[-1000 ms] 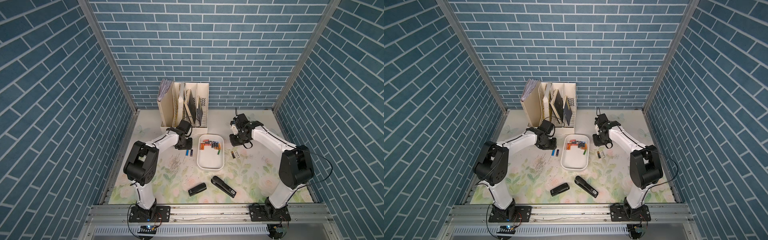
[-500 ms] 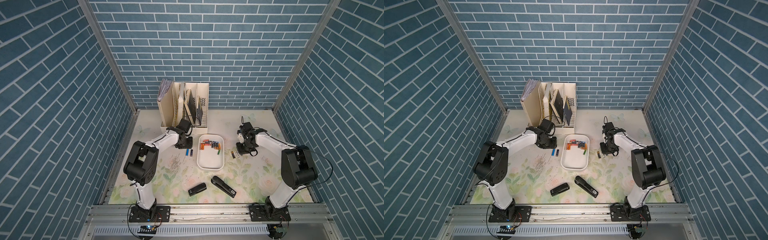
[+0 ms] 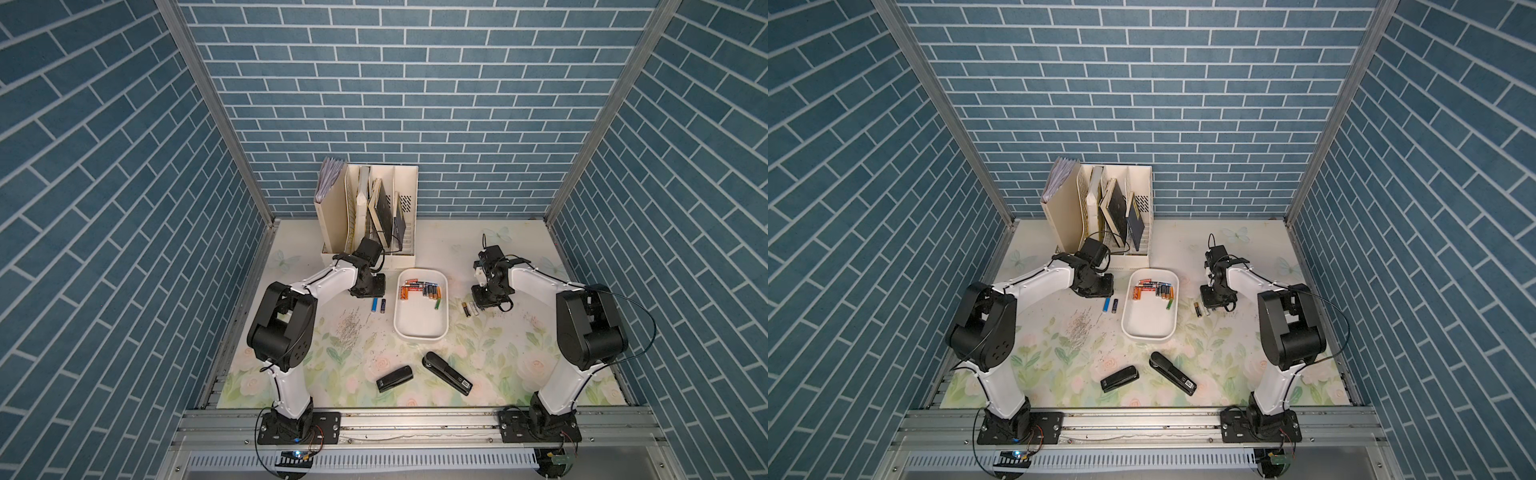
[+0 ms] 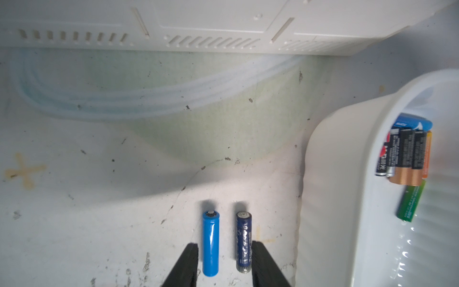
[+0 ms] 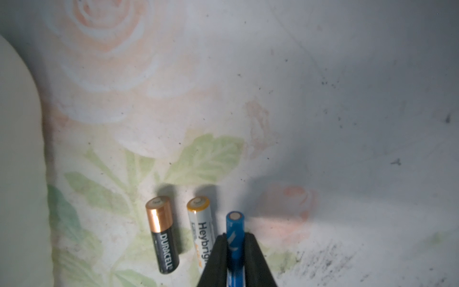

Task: Take the batteries out of the storage box
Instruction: Place the battery at the center of the board.

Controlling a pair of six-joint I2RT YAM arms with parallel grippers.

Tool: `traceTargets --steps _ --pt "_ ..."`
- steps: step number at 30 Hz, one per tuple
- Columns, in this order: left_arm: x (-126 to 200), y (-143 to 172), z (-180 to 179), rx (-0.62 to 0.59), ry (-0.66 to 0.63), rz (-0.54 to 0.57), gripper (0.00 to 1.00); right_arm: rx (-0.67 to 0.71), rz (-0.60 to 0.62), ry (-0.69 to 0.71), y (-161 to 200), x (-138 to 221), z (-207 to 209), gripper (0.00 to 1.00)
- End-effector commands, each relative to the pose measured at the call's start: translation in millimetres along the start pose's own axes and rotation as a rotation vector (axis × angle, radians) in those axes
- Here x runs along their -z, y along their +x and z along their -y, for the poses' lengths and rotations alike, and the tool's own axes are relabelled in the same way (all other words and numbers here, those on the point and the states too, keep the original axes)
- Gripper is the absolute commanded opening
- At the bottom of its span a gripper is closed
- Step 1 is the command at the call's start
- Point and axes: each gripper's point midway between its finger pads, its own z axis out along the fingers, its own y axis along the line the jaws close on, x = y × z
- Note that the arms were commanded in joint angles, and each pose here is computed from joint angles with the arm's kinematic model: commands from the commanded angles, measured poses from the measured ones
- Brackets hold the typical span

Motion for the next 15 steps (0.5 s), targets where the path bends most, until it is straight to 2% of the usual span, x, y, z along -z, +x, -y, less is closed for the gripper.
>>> traceTargets --steps 1,15 --pt "-2.6 3.4 -1.4 0.003 -0.014 -0.023 0.41 0.018 -0.023 0.015 4.5 -7.7 4.9 0.16" --pt "-1.7 4.0 -1.8 0.005 -0.014 -0.023 0.41 0.014 -0.049 0.026 11.5 -19.7 9.6 0.17"
